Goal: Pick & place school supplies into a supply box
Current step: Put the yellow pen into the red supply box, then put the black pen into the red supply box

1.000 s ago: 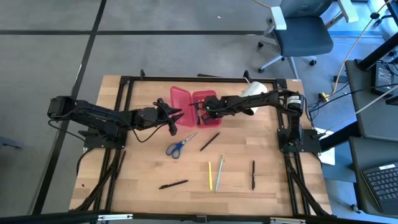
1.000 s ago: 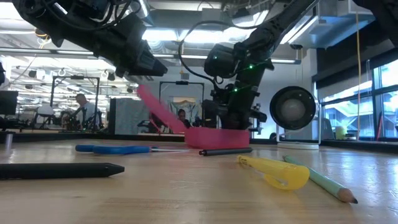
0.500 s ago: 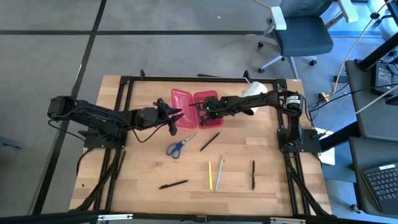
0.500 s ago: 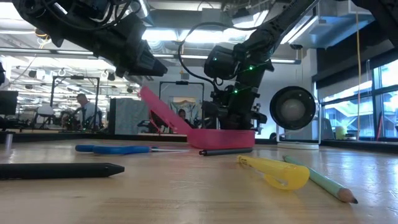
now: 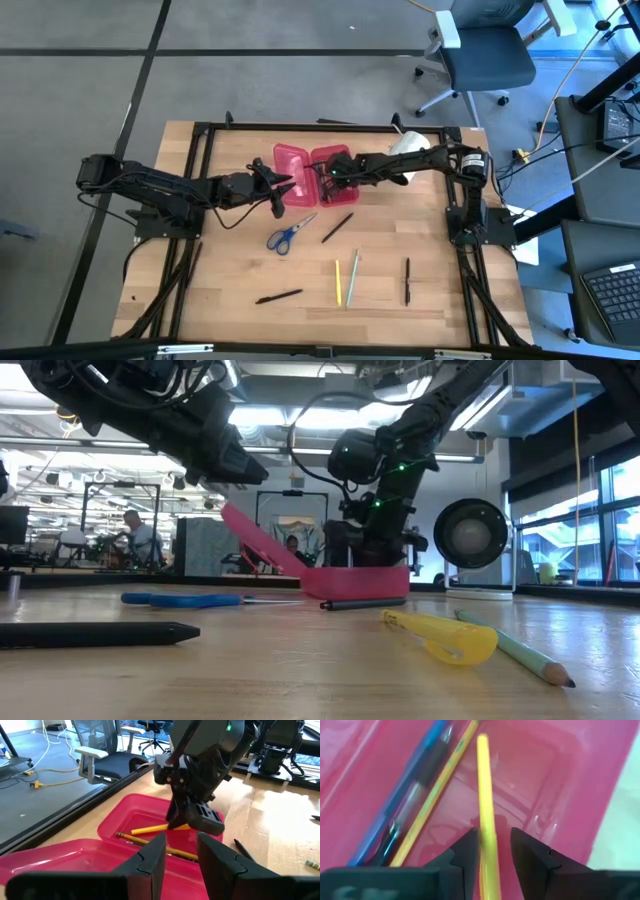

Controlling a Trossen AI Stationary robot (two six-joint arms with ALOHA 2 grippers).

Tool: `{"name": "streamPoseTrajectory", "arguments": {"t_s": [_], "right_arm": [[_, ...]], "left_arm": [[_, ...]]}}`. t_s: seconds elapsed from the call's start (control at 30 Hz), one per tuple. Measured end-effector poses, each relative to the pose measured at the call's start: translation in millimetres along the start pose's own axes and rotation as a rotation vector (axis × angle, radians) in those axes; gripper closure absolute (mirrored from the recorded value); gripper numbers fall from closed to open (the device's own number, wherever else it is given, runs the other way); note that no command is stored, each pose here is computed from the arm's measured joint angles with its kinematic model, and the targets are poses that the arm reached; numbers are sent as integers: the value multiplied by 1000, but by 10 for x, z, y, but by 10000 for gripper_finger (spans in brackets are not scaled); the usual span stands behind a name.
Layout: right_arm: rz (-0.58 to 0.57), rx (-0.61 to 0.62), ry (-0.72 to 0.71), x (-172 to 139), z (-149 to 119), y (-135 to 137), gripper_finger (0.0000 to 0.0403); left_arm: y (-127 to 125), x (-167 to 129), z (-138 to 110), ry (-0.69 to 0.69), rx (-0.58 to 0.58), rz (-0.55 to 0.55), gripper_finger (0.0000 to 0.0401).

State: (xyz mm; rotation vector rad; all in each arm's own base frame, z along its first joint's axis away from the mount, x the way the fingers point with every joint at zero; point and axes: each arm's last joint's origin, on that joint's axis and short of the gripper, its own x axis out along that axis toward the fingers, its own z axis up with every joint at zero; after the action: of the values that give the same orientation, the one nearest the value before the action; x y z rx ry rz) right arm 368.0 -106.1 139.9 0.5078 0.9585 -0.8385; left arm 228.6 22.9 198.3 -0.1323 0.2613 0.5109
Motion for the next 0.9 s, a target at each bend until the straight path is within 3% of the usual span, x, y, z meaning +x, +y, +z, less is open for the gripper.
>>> {"name": "streamPoseTrajectory", "arguments": {"t_s": [0.13,0.37,0.67,0.77,0.9], "right_arm": [[-37,-18,-46,-29,60,12,285],[-3,-73,-108,-158,270,110,285],[-50,-186,-114,-568,493,181,285],[-39,-241,-98,-856,416,205,285],[35,-297,13,-1300,113,199,286]], "left_arm": [[1,0,-2,2,1,1,298],[1,0,-6,6,2,1,299],[10,-1,-45,43,-6,10,297],[17,-3,-75,72,-16,19,297],[23,-5,-97,92,-25,26,300]]}}
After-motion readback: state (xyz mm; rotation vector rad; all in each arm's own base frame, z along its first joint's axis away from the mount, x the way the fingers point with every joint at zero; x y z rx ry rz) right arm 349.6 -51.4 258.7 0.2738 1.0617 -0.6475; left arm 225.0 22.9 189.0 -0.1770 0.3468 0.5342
